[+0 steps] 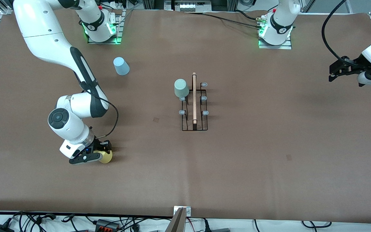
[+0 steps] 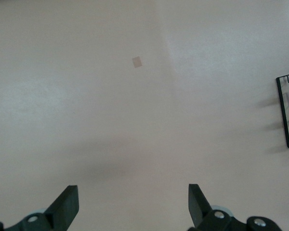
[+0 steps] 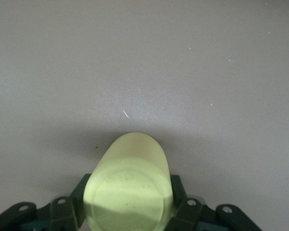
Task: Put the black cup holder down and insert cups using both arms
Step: 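Carry the yellow cup with the right gripper over the rack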
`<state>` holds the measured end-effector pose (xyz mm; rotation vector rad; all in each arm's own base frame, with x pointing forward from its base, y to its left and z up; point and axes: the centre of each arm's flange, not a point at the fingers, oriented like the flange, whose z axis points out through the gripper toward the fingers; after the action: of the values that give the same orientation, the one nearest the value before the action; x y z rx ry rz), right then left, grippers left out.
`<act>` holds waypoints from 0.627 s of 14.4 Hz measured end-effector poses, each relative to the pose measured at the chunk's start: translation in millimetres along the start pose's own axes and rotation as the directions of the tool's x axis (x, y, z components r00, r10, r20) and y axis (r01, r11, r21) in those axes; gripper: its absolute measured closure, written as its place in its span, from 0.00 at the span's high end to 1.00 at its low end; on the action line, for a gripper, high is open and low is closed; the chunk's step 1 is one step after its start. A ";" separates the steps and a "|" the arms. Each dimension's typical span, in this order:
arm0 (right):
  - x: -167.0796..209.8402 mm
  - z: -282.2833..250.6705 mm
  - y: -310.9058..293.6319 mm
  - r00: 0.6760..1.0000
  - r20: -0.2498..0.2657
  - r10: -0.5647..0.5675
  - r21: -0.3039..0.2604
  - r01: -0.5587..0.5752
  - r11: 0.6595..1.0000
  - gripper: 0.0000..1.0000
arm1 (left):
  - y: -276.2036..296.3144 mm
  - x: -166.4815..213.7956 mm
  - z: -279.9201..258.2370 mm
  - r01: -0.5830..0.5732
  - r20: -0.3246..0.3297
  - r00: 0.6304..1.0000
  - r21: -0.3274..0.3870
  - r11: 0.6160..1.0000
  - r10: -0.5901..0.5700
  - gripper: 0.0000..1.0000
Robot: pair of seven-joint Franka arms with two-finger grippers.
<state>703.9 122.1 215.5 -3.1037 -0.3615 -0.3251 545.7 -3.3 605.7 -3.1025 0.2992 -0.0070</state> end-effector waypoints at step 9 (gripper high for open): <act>11.7 -169.3 -113.3 0.979 0.102 0.175 0.015 -0.178 0.984 0.68 | -0.2 4.8 -0.4 -0.001 -0.004 1.000 0.001 1.000 0.001 1.00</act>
<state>654.7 230.9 380.8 -3.1059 -0.0871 -0.1612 550.4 -4.0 606.1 -3.1019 0.3011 -0.0138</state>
